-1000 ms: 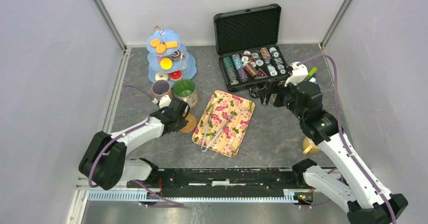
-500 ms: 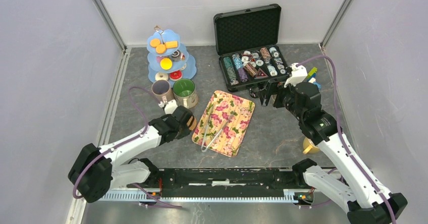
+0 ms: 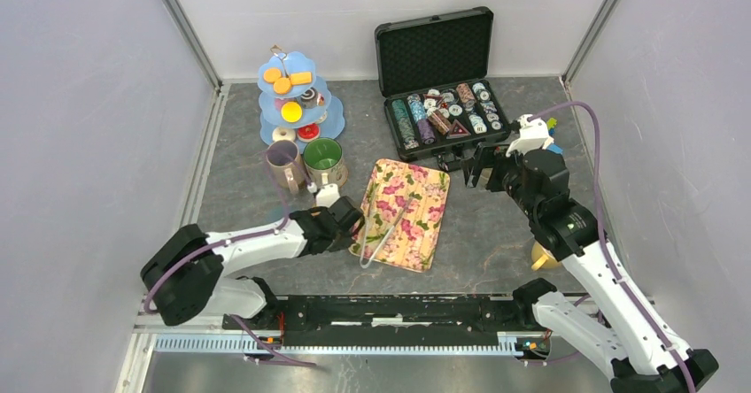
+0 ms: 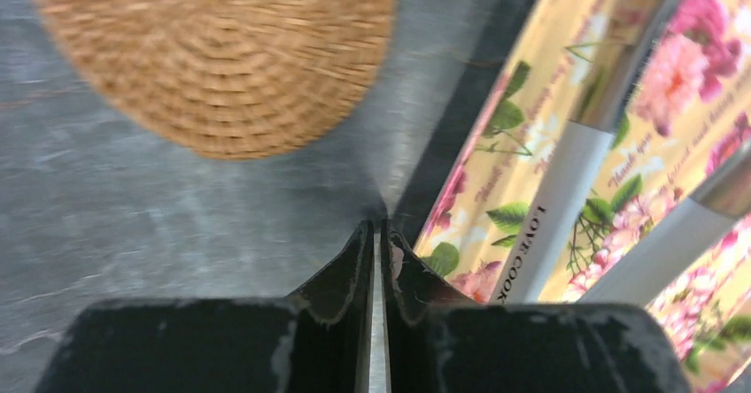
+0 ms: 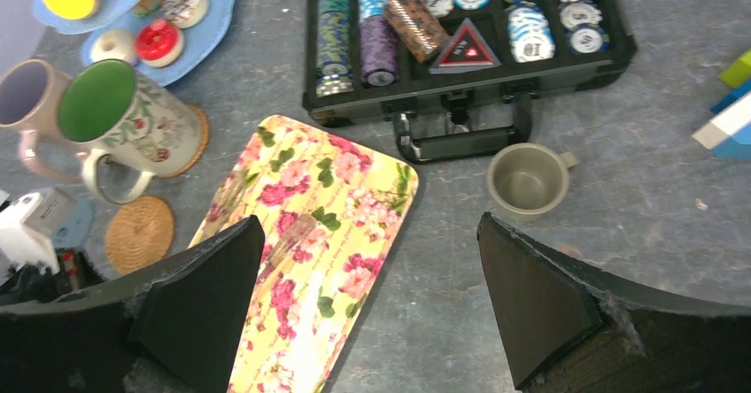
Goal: Serve the afternoon tea
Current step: Move the tray at the center of the board.
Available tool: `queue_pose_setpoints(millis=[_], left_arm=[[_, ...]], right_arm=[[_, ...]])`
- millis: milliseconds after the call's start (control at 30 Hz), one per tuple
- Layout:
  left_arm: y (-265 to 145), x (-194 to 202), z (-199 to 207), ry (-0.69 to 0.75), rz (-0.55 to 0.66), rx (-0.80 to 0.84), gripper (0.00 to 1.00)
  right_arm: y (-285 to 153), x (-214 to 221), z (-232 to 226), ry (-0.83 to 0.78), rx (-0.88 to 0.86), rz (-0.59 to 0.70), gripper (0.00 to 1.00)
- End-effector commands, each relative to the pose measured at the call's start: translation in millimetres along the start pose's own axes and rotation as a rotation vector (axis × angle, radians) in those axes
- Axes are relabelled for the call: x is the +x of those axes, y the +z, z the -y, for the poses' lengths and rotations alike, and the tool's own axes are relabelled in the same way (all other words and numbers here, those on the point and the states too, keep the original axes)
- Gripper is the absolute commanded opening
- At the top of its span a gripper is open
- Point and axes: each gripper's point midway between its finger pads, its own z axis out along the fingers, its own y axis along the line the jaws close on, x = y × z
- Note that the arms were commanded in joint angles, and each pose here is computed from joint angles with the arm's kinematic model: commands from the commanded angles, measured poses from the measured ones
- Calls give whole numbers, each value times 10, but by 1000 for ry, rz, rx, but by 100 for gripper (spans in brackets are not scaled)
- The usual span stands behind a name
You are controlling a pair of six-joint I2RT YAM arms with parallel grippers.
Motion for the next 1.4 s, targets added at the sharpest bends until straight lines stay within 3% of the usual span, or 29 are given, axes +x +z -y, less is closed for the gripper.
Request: queue_pose_setpoints(millis=[0, 233, 300, 433, 533, 733, 1067, 1300, 1367], left_arm=[[-36, 31, 512, 29, 1, 126, 12], [-169, -111, 545, 93, 55, 151, 15], [-275, -213, 580, 131, 90, 184, 24], [-563, -477, 679, 203, 184, 261, 55], [-766, -669, 708, 234, 256, 304, 65], [-1273, -1069, 783, 248, 394, 406, 73], [-1942, -1547, 736, 293, 587, 466, 76], [-1987, -1588, 728, 304, 614, 470, 78], [-1970, -1579, 745, 310, 606, 470, 78]], right_arm=[[-21, 41, 270, -58, 128, 16, 98], [-88, 153, 772, -187, 387, -40, 98], [-138, 230, 894, -192, 457, -69, 98], [-295, 476, 1055, -126, 568, -165, 98], [-505, 649, 1167, -55, 663, -231, 98], [-949, 1009, 1483, 68, 889, -242, 98], [-1049, 1522, 1583, 199, 971, -280, 93], [-913, 1653, 1623, 256, 957, -206, 71], [-879, 1682, 1637, 245, 952, -200, 61]])
